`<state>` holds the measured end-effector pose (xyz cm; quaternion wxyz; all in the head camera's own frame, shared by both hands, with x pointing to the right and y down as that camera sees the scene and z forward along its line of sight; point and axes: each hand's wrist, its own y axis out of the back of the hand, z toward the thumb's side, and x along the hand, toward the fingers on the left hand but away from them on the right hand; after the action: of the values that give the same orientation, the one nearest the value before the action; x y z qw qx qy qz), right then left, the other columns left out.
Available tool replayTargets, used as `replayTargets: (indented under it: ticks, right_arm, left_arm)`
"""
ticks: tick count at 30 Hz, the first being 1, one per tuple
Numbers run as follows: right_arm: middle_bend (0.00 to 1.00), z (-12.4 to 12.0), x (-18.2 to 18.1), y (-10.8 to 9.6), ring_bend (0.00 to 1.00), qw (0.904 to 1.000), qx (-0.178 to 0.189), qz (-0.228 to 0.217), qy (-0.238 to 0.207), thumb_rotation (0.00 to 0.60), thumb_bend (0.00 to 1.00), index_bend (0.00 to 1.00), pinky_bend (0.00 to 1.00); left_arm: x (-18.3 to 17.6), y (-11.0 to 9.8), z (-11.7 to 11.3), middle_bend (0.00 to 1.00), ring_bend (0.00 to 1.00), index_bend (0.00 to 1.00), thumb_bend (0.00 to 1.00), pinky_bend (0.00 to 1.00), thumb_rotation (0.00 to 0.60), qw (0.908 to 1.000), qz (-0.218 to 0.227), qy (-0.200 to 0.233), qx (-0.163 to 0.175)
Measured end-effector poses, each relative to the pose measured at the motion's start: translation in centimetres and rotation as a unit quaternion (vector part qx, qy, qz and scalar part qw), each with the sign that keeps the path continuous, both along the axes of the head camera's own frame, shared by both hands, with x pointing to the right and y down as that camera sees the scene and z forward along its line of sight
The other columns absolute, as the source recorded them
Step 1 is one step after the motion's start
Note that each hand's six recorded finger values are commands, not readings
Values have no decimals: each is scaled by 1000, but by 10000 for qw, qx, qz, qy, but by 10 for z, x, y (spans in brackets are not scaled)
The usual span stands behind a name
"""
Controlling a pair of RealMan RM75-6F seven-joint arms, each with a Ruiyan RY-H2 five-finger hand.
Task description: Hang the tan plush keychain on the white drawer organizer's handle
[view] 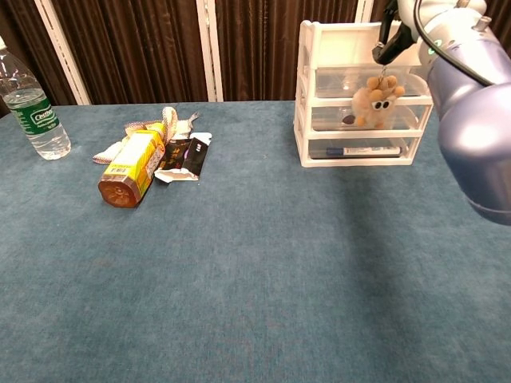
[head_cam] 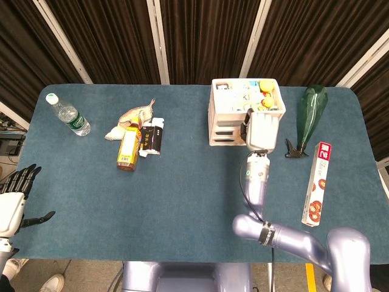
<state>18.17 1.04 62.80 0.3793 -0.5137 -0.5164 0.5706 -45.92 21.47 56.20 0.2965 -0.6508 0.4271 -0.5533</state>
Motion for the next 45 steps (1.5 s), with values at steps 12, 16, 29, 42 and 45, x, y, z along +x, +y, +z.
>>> replayTargets:
  ticks: [12, 16, 29, 42, 45]
  right_arm:
    - [1000, 4, -11, 2, 1000, 10000, 42, -1, -83, 600, 244, 439, 1000]
    - [1000, 4, -14, 4, 1000, 9999, 37, -67, -120, 600, 146, 218, 987]
    - [1000, -4, -14, 11, 1000, 9996, 49, -192, -195, 600, 78, 35, 974]
    - [740, -39, 49, 62, 664, 9972, 251, -595, -378, 600, 79, 59, 630]
    - [530, -44, 81, 87, 91, 9971, 73, -701, -300, 600, 78, 48, 423]
  left_arm:
    - [-1, 0, 0, 0, 0, 0, 20, 0, 600, 10000, -36, 12, -1]
    - [-1, -1, 0, 0, 0, 0, 20, 0, 600, 10000, -38, 16, -2]
    - [-2, -1, 0, 0, 0, 0, 20, 0, 600, 10000, -51, 11, 5]
    - [-2, 3, -6, 0, 0, 0, 18, 0, 600, 9999, 36, -46, 115]
    - [-1, 4, -8, 0, 0, 0, 20, 0, 600, 9998, 74, -69, 159]
